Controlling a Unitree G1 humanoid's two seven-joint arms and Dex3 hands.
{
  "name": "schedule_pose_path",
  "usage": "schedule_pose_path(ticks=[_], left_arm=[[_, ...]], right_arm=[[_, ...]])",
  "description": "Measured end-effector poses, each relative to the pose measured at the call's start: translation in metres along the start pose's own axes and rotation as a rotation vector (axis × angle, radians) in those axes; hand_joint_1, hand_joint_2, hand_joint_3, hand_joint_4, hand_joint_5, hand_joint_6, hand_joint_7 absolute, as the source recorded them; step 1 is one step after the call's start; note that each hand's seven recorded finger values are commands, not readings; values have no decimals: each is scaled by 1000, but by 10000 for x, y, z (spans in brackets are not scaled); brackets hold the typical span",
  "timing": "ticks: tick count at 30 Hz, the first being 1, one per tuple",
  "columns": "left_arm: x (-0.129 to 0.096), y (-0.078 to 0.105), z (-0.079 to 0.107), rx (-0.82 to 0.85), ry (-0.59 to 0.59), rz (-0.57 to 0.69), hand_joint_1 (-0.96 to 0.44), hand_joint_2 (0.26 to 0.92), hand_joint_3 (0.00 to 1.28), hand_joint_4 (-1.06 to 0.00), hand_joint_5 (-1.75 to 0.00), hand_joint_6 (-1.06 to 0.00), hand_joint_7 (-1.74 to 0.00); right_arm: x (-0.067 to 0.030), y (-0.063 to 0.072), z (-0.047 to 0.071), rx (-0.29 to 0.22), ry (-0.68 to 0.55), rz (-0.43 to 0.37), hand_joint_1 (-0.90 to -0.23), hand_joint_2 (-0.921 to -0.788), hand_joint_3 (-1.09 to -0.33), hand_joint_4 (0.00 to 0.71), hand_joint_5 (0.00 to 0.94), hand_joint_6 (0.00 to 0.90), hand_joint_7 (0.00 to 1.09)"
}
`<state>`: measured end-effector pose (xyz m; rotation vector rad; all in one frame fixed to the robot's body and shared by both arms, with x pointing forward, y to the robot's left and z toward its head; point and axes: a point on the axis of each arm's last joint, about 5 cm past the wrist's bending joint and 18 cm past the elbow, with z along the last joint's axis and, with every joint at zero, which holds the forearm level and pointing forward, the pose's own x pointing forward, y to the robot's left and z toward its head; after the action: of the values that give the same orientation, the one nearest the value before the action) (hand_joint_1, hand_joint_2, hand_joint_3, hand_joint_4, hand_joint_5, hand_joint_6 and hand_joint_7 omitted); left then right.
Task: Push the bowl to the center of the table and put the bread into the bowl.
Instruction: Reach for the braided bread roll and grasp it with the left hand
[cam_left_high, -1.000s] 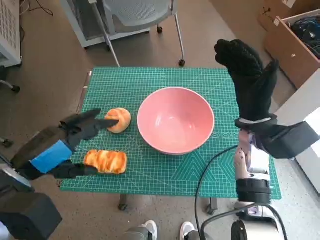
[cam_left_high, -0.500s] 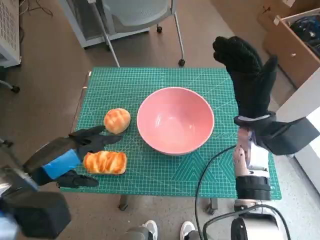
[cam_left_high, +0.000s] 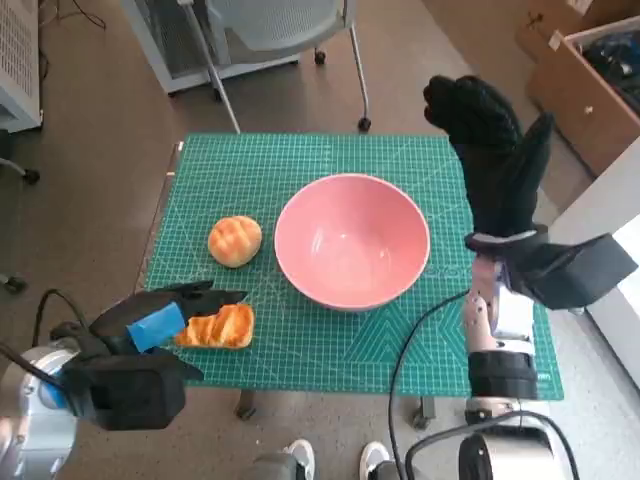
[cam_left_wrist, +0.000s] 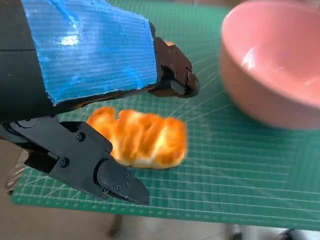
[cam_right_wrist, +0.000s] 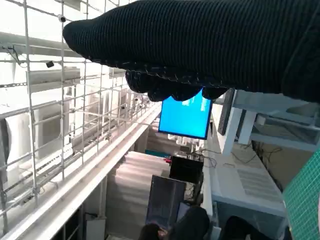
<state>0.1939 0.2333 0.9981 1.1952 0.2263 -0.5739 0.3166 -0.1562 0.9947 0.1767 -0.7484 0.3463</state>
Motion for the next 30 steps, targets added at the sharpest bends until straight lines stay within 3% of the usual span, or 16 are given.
schedule_pose_path(ticks=[15, 18, 22, 25, 28, 30], left_arm=[[302, -224, -68, 28, 101, 46, -114, 797, 10, -287, -21, -432, -29], [341, -263, -92, 34, 113, 47, -41, 812, 15, -368, -46, -496, -52], [384, -291, -110, 52, 118, 70, 58, 843, 17, -613, -85, -696, -113], [393, -302, -113, 80, 114, 83, 20, 895, 52, -661, -824, -647, -809], [385, -291, -100, 112, 92, 100, 8, 904, 55, -708, -1077, -659, -973], [371, -273, -92, 127, 78, 106, 6, 907, 54, -718, -1138, -665, -1008]], right_arm=[[-1, 1, 2, 7, -5, 6, -541, -921, -577, 333, 2, 193, 401], [-3, -2, 2, 7, -5, 6, -534, -921, -579, 333, 2, 194, 399], [-6, -2, 10, 7, -10, 5, -531, -921, -582, 333, 1, 193, 397], [-4, 0, 19, 7, -14, 6, -534, -921, -583, 332, 1, 193, 397], [-4, -1, 23, 7, -15, 6, -539, -921, -583, 332, 1, 193, 396], [-6, -2, 24, 7, -16, 6, -541, -921, -582, 333, 1, 194, 396]])
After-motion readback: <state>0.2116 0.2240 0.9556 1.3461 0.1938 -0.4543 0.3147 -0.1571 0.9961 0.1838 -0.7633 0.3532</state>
